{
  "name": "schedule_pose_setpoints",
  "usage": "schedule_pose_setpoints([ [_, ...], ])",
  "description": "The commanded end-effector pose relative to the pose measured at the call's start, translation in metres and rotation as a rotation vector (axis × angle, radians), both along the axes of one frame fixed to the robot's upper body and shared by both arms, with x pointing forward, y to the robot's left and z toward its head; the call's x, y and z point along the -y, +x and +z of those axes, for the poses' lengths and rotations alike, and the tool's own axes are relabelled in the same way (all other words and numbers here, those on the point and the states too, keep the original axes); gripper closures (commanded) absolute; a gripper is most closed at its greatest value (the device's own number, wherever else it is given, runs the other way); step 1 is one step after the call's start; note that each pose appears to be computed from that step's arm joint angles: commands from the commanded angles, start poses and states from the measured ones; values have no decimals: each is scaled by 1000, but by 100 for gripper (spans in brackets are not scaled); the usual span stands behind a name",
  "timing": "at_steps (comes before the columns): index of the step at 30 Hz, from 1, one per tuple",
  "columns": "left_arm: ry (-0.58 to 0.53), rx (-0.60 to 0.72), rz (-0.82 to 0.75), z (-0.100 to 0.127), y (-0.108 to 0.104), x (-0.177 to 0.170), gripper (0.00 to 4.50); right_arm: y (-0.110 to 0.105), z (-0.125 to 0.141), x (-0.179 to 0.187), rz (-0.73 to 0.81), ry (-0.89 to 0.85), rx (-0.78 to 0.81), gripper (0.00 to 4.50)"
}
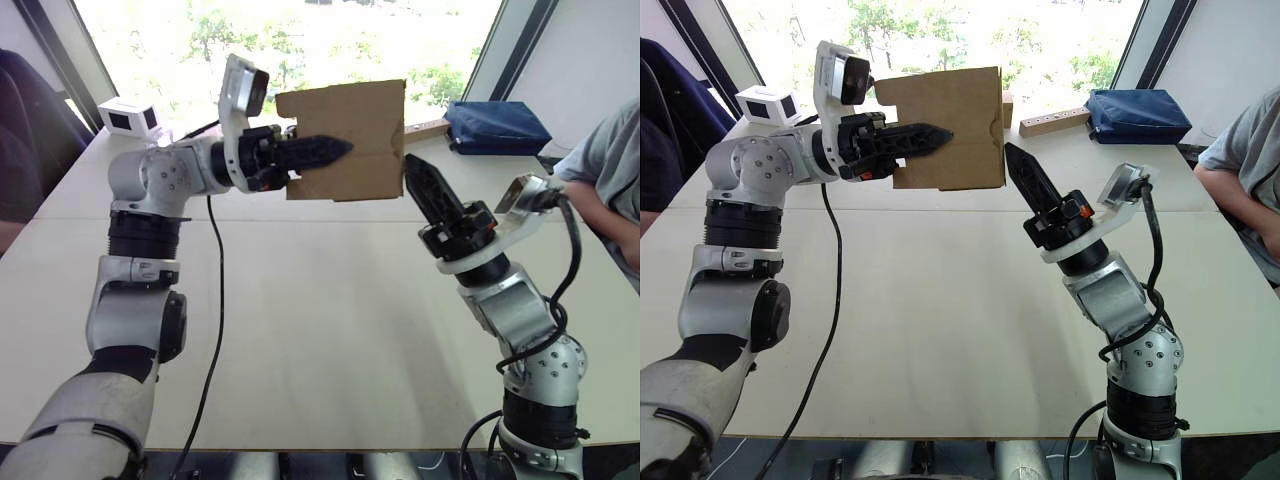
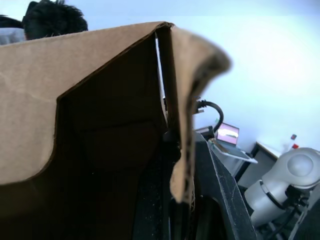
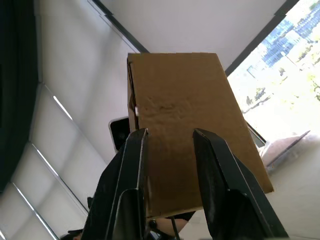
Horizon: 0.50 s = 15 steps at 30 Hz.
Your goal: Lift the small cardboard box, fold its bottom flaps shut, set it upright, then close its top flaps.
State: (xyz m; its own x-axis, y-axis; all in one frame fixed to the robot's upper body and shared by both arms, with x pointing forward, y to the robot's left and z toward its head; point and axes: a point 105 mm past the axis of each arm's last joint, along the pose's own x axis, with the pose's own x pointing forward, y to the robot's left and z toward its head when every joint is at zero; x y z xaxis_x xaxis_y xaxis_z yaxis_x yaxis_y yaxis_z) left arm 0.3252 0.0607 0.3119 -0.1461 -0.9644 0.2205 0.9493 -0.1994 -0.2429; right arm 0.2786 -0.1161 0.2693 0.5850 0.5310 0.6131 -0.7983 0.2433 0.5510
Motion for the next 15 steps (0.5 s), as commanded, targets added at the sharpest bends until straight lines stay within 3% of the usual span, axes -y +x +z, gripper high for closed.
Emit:
schedule_pose_setpoints([
  [1, -21, 67, -22, 15, -7, -1, 450, -7, 12, 6, -11, 42, 46, 362],
  [4, -23, 68, -23, 15, -7, -1, 450, -6, 11, 8, -17, 44, 43, 447],
  [15, -10, 65, -30, 12, -8, 0, 450, 0, 14, 5, -45, 17, 46, 447],
])
